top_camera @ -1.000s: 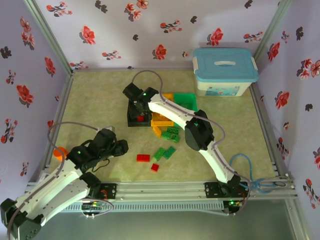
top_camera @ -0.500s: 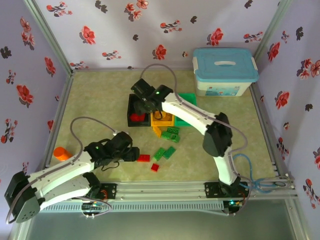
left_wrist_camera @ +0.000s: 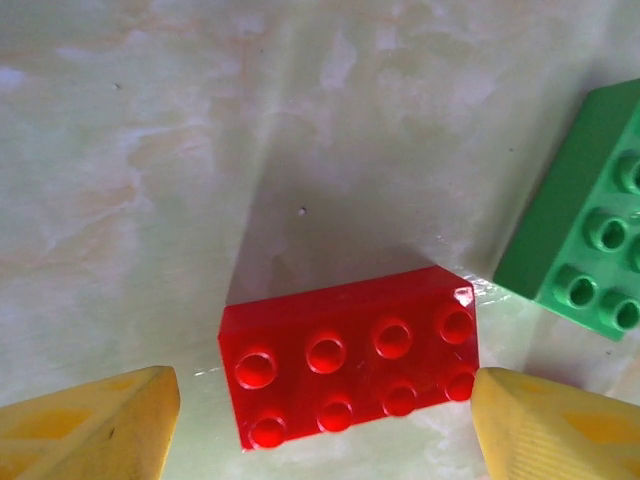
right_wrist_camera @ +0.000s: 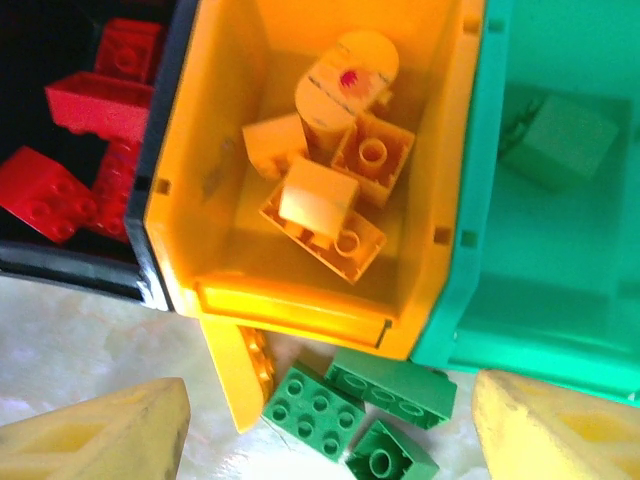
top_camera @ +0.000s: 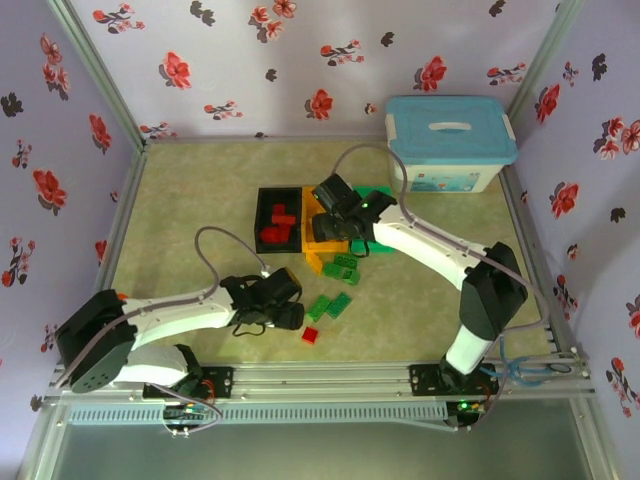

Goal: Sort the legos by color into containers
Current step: Pick up the lego from the middle-left of the table, then place the lego in the container.

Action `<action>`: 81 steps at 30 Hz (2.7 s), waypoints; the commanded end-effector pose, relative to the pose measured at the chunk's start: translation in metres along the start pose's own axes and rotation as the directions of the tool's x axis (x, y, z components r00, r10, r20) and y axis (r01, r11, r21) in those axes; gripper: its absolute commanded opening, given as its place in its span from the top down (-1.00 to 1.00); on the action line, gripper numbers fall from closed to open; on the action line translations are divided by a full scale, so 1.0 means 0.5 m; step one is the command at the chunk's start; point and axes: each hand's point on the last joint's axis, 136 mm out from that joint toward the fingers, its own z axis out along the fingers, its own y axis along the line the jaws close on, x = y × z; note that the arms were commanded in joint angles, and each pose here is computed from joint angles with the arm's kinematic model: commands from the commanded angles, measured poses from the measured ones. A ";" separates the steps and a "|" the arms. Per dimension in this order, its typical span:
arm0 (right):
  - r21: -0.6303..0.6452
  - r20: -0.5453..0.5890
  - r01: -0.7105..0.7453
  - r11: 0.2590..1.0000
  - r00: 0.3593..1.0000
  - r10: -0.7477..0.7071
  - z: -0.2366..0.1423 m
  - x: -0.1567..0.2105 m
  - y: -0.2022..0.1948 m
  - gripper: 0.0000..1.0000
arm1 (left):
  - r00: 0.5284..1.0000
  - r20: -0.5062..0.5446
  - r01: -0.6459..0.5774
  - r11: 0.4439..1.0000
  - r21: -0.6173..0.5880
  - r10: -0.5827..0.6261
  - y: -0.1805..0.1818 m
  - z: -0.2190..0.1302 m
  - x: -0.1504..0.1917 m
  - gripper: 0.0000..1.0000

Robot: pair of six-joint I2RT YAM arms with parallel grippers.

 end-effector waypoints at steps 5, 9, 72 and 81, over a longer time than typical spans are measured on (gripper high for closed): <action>-0.021 0.060 -0.077 0.997 0.995 0.078 -0.023 -0.007 -0.026 -0.49 | 0.999 -0.033 0.030 1.000 0.008 -0.030 -0.029 0.037 0.002 -0.51; -0.015 0.058 -0.085 0.996 0.995 0.086 -0.023 0.001 -0.036 -0.50 | 0.997 -0.065 0.043 0.998 -0.047 -0.046 -0.013 0.057 0.014 -0.41; -0.037 0.077 -0.136 0.990 0.987 0.138 -0.108 0.109 -0.149 -0.56 | 0.961 0.234 0.152 0.988 -0.014 -0.144 0.091 -0.069 -0.631 -0.25; -0.200 -0.033 0.062 0.978 0.997 -0.070 -0.103 0.210 -0.033 -0.57 | 0.924 0.348 0.148 0.988 0.047 -0.155 0.094 -0.192 -0.558 -0.31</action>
